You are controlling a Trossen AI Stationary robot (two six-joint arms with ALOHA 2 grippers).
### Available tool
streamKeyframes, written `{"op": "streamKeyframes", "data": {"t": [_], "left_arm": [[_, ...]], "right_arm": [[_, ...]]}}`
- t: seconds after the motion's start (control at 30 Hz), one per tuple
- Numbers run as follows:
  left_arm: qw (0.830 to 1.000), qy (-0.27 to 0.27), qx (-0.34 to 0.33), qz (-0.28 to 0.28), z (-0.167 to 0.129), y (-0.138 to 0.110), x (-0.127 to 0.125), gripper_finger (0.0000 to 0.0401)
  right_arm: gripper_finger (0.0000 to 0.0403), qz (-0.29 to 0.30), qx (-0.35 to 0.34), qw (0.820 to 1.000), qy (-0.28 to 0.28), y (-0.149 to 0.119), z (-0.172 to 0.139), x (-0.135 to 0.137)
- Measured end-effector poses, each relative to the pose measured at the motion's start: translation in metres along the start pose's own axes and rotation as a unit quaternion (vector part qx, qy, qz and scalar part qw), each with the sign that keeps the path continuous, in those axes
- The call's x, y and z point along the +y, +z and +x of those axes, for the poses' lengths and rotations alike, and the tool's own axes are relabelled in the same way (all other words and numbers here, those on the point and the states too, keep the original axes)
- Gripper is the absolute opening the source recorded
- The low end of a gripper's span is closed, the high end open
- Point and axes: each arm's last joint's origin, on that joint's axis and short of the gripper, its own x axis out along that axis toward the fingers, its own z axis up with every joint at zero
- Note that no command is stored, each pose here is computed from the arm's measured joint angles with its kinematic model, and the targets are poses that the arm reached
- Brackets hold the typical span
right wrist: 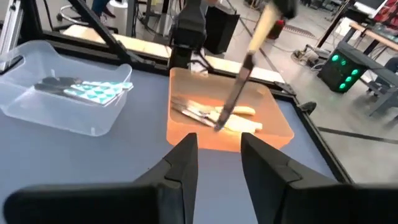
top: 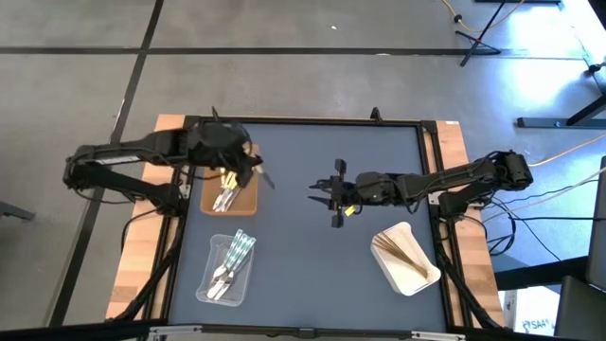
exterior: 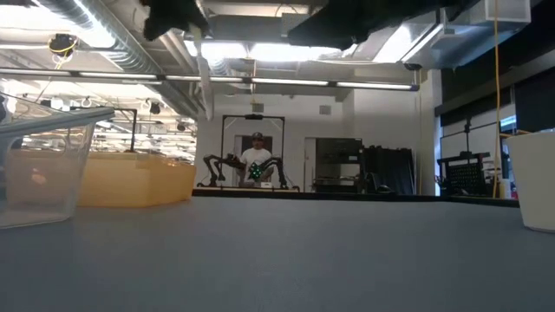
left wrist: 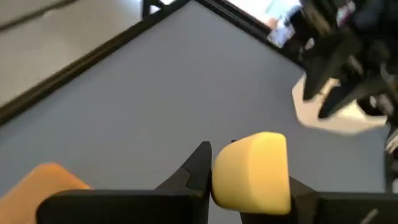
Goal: Sort silverware by color (type)
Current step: Put the yellow knife into the orange bin
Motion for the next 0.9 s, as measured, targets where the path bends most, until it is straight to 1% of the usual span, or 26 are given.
{"op": "streamKeyframes", "data": {"t": [0.07, 0.13, 0.2, 0.27, 0.37, 0.53, 0.7, 0.9], "left_arm": [[0.999, 0.006, 0.009, -0.032, -0.009, 0.0, 0.01, 0.0041], [0.997, 0.031, 0.039, -0.052, -0.016, -0.005, 0.023, 0.0041], [0.995, 0.042, 0.052, -0.079, -0.023, -0.007, 0.032, 0.0041], [0.99, 0.063, 0.084, -0.097, -0.028, -0.012, 0.043, 0.0041], [0.982, 0.079, 0.119, -0.122, -0.032, -0.017, 0.055, 0.0041], [0.963, 0.11, 0.183, -0.164, -0.034, -0.024, 0.072, 0.0041], [0.95, 0.135, 0.221, -0.177, -0.028, -0.025, 0.083, 0.0041], [0.939, 0.155, 0.256, -0.172, -0.008, -0.022, 0.095, 0.0041]], "right_arm": [[0.0111, -0.001, 0.004, 1.0, 0.001, -0.001, 0.0, 0.0], [0.0111, -0.001, 0.005, 1.0, 0.001, -0.001, 0.0, 0.0], [0.0111, -0.001, 0.004, 1.0, 0.001, -0.001, 0.0, 0.0], [0.0111, 0.0, 0.003, 1.0, 0.001, -0.001, 0.0, 0.0], [0.0111, 0.0, 0.002, 1.0, 0.001, -0.001, 0.0, 0.0], [0.0111, 0.0, 0.002, 1.0, 0.001, -0.001, 0.0, 0.0], [0.0111, 0.0, 0.002, 1.0, 0.001, -0.001, 0.0, 0.0], [0.0111, 0.0, 0.002, 1.0, 0.001, -0.001, 0.0, 0.0]]}}
